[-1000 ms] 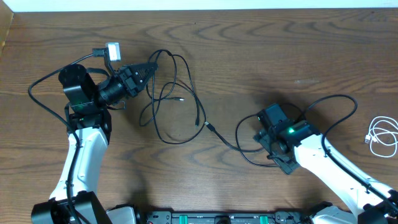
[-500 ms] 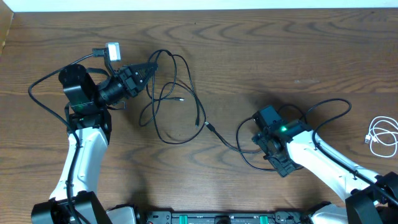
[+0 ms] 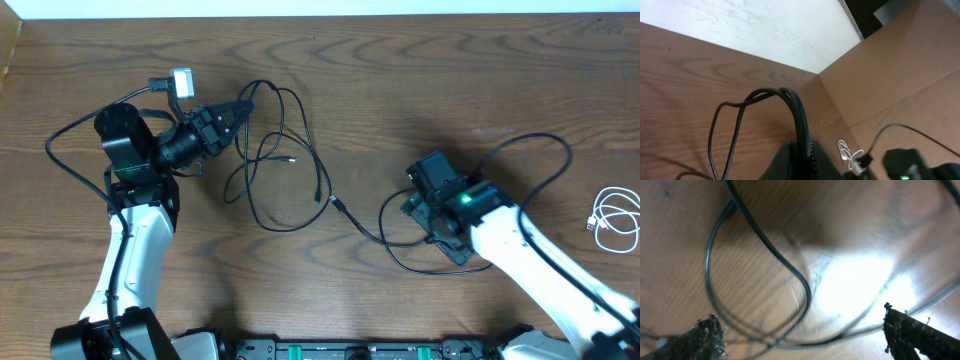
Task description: Untangle cables
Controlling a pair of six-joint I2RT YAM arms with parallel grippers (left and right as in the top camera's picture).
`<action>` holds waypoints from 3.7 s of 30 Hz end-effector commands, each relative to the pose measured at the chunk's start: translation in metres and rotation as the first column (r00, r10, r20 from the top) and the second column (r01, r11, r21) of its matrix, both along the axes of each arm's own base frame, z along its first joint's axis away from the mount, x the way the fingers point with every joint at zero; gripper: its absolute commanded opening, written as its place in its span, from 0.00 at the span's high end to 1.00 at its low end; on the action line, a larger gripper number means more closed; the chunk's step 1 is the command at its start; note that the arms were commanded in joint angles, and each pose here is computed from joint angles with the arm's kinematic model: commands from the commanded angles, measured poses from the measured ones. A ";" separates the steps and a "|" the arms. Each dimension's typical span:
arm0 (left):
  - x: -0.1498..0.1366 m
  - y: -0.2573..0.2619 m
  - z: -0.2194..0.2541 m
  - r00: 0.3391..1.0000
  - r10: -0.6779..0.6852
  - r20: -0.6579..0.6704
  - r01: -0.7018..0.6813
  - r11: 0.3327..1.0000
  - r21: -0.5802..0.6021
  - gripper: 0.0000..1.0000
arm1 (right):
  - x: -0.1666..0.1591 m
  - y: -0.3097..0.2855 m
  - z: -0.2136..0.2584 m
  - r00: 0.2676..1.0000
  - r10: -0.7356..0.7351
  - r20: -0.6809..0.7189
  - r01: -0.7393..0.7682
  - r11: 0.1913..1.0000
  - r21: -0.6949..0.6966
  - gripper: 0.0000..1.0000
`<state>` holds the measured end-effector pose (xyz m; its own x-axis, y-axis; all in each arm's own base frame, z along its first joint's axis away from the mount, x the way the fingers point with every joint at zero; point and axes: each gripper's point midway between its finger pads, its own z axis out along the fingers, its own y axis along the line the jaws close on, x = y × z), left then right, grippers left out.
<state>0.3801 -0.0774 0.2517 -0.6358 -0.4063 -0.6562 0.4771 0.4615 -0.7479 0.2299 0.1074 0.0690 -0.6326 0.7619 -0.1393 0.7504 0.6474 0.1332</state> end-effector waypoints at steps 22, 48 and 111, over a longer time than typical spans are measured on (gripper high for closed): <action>0.000 0.000 0.006 1.000 0.002 0.014 -0.002 1.000 0.002 0.92 | -0.048 -0.002 -0.085 0.941 -0.283 -0.184 0.293 0.955 0.033 0.01; 0.000 0.000 0.005 1.000 0.002 0.011 -0.002 1.000 0.002 0.92 | -0.066 0.006 -0.058 0.938 -0.196 -0.286 0.227 0.971 0.079 0.01; -0.002 0.000 -0.004 0.999 0.003 -0.049 -0.003 1.000 -0.010 0.93 | 0.258 -0.414 0.186 0.846 -0.033 0.533 0.317 0.835 -0.451 0.99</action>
<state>0.3774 -0.0780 0.2417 -0.6783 -0.4152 -0.6063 0.4256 0.4506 -0.7847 0.4776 -0.2798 0.1781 -0.3186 0.6765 -0.6639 0.7889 0.5775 0.2099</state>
